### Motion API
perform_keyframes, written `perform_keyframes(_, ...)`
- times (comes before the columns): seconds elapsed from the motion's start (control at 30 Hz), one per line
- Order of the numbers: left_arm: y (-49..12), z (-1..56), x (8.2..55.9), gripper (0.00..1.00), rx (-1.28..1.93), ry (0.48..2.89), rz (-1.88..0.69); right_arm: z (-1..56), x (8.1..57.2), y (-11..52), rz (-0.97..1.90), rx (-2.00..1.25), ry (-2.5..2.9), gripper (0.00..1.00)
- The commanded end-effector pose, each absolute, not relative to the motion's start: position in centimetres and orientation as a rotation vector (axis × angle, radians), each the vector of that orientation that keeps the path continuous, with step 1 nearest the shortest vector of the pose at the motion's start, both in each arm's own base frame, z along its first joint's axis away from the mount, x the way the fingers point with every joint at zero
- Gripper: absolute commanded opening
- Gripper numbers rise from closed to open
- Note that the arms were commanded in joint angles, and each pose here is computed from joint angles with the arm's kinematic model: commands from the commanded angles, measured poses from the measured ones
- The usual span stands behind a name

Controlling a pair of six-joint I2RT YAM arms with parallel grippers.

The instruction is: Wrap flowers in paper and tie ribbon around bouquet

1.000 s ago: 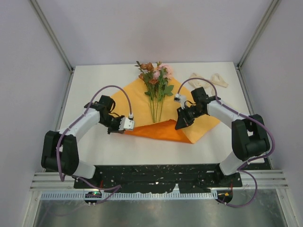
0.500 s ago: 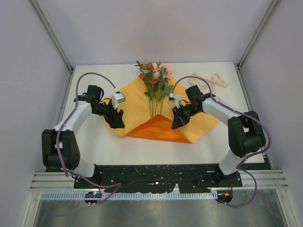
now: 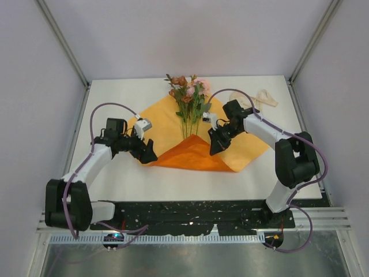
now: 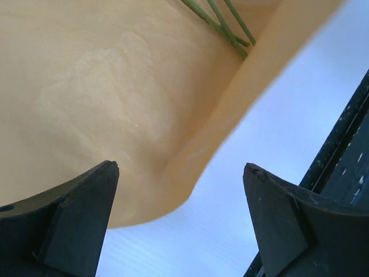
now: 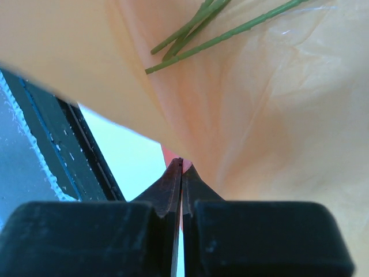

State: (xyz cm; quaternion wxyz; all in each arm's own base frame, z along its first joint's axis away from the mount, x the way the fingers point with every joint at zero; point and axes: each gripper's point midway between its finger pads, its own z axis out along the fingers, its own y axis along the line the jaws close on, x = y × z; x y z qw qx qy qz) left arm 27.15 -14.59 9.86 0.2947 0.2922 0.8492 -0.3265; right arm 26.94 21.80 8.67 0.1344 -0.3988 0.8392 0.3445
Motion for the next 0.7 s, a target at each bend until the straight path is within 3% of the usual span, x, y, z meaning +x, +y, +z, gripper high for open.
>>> perform_keyframes(0.0, -13.3, 12.3, 26.4, 0.97, 1.212, 1.85, -0.521, 10.5, 25.5, 20.8, 0.978, -1.216, 2.37, 0.05)
perform_keyframes(0.2, -15.3, 8.4, 22.4, 0.89, 1.696, 1.622, -0.481, 11.3, 24.9, 21.0, 1.035, -1.216, 2.342, 0.05)
perform_keyframes(0.47, -16.1, 5.7, 23.9, 0.73, 1.797, 1.759, -0.52, 12.4, 24.4, 20.9, 1.033, -1.24, 2.288, 0.05)
perform_keyframes(0.6, -15.9, 4.6, 22.9, 0.47, 1.884, 1.768, -0.591, 11.9, 24.5, 20.7, 1.02, -1.245, 2.304, 0.05)
perform_keyframes(0.67, -15.9, 4.7, 23.3, 0.09, 1.873, 1.814, -0.595, 11.6, 24.4, 20.4, 1.008, -1.248, 2.316, 0.05)
